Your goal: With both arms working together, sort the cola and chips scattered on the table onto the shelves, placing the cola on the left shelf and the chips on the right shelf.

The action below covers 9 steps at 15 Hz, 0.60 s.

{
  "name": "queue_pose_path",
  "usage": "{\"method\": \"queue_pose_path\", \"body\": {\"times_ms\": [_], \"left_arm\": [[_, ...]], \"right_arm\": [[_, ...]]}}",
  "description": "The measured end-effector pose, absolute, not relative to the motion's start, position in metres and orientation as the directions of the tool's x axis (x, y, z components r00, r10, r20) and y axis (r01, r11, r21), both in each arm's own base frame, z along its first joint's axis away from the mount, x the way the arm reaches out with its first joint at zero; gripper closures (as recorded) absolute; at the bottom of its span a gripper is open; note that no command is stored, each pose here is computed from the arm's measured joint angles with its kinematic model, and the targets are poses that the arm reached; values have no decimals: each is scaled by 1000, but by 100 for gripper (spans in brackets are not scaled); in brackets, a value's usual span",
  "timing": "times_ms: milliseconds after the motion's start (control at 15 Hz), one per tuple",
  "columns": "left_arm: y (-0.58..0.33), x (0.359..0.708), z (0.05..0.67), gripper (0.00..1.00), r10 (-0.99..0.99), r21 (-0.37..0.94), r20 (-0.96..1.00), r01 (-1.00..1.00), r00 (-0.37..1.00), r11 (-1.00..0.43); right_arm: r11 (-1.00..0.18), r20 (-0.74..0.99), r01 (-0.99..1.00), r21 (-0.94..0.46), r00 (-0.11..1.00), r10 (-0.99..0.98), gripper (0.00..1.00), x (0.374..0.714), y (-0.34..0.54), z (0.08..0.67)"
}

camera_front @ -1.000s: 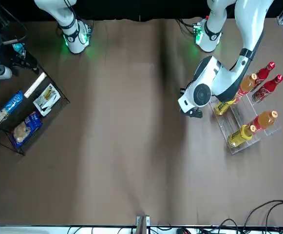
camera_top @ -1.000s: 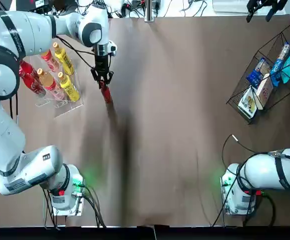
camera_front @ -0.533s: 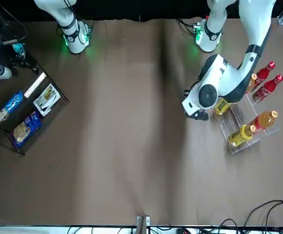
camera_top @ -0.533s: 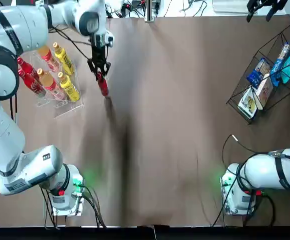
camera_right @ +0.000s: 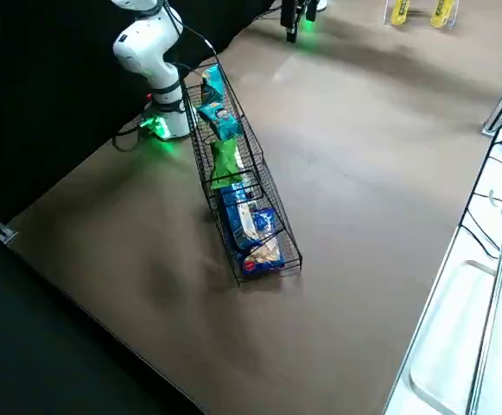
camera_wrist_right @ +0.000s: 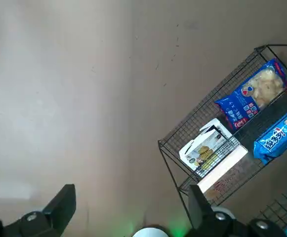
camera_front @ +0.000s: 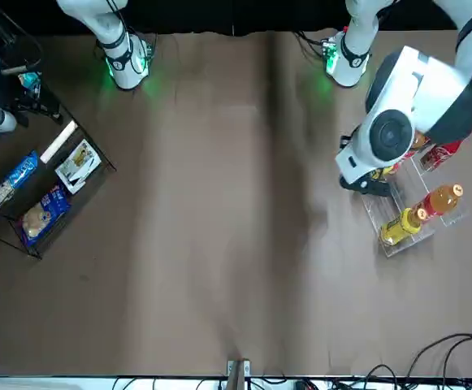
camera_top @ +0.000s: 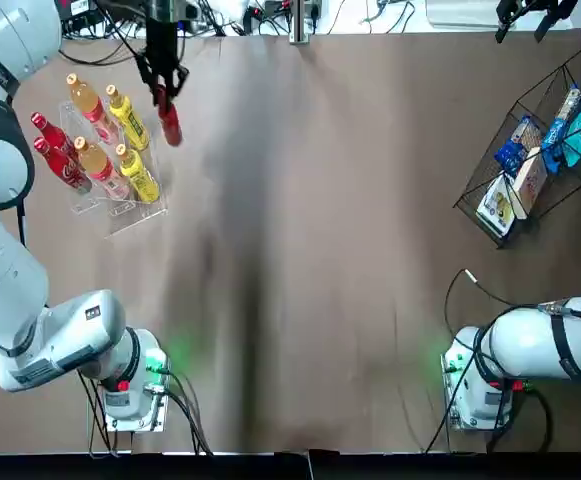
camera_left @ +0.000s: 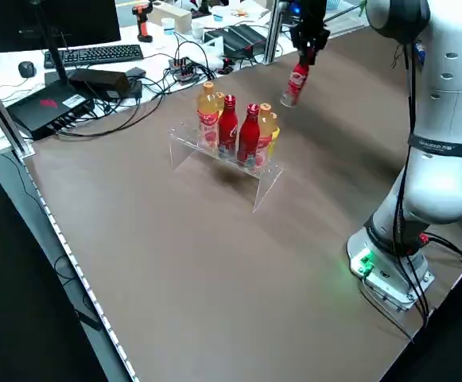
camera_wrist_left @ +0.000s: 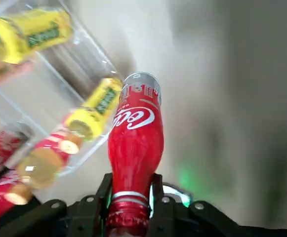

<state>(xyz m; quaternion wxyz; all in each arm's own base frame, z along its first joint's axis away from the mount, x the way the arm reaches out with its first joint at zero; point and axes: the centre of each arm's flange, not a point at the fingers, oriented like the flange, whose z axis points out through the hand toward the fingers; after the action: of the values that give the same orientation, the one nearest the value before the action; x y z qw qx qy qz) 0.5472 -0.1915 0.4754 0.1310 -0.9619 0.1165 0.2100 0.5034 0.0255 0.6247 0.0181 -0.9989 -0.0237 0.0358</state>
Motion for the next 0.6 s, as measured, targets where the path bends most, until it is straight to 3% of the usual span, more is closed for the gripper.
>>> {"method": "queue_pose_path", "body": {"times_ms": [200, 600], "left_arm": [[-167, 552, 501, 65, -219, -209, -436, -335, 873, -919], [-87, 553, 548, 65, -419, -97, -468, -517, 778, -851]], "right_arm": [[-998, -71, 47, -38, 996, 49, 0, 503, 26, 625], [-998, -67, 55, -37, 996, 57, 0, 503, 30, 626]]}}
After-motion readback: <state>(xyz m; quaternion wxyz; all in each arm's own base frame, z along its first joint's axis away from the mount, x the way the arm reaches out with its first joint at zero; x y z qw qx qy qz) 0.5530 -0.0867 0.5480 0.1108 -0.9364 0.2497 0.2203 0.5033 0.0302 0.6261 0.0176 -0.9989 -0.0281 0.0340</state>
